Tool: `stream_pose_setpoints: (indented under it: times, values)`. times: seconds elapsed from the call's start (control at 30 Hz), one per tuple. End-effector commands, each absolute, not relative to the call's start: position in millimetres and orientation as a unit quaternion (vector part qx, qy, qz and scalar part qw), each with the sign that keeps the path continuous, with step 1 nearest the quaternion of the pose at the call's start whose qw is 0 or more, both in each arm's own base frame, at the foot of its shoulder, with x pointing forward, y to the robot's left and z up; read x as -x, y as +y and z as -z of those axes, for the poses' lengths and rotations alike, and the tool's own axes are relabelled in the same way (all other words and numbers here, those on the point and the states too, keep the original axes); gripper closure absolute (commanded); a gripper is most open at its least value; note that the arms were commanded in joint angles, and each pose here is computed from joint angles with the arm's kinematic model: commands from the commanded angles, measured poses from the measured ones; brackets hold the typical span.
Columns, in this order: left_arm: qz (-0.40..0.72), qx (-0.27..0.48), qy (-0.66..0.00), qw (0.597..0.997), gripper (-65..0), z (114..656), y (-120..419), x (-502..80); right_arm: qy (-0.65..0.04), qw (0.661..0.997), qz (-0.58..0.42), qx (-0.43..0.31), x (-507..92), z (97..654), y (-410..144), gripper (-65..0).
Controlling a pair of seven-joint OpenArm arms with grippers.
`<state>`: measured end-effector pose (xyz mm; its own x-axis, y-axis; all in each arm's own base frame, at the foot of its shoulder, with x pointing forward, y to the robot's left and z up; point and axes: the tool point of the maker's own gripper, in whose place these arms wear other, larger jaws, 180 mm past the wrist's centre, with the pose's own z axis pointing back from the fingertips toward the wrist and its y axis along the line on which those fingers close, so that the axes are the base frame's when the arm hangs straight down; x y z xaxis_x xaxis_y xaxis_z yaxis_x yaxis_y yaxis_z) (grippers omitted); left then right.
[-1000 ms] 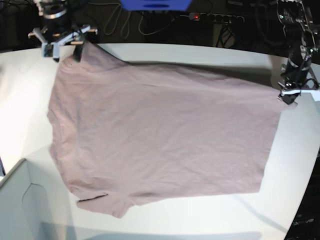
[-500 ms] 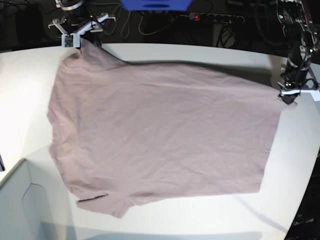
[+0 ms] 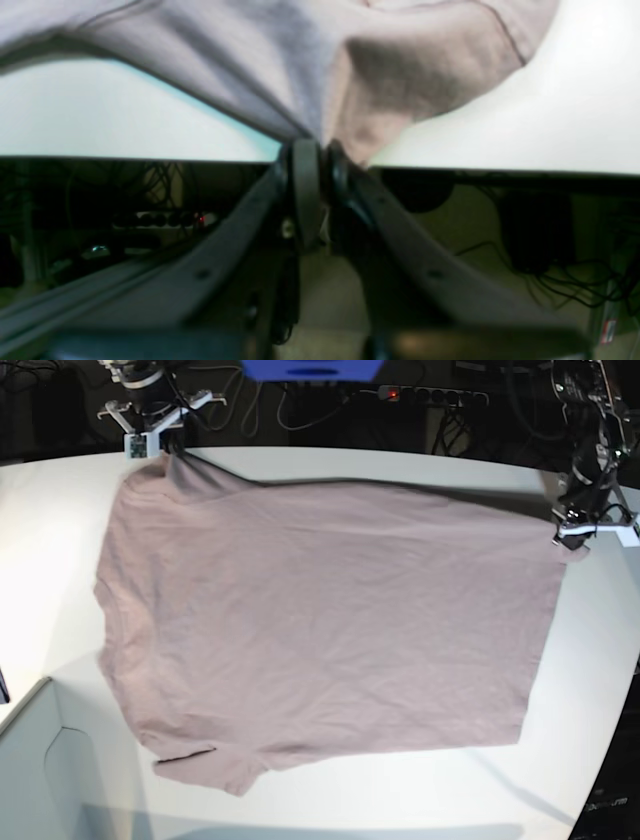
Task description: Layout the t-shirt on the table in an organized manner, then fold the t-shirt properly
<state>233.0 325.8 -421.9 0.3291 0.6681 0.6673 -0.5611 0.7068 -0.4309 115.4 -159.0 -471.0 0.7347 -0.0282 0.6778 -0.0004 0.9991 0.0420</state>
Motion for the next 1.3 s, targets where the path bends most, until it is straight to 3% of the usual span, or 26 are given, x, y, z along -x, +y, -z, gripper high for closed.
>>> stream_pose_setpoints:
  times: [0.0, 0.67, 0.93, 1.27]
  values:
    - [-0.369, 0.058, -0.462, 0.804, 0.0, 407.1, 332.1, -241.5, -0.387, 0.922, 0.009, -0.016, -123.5, 460.9, -163.6, 0.0]
    - [-0.344, 0.072, -0.528, 0.773, 0.0, 357.0, 332.6, -286.6, -0.565, 0.824, -0.044, 0.017, -210.9, 338.6, -171.3, 0.0]
    - [-0.347, 0.083, -0.557, 0.75, 0.0, 337.1, 337.1, -336.3, -0.533, 0.841, -0.095, 0.016, -275.9, 349.8, -169.8, 0.0]
    - [-0.343, 0.069, -0.549, 0.759, 0.0, 343.2, 338.8, -380.8, -0.52, 0.849, -0.095, 0.012, -333.8, 367.2, -175.4, 0.0]
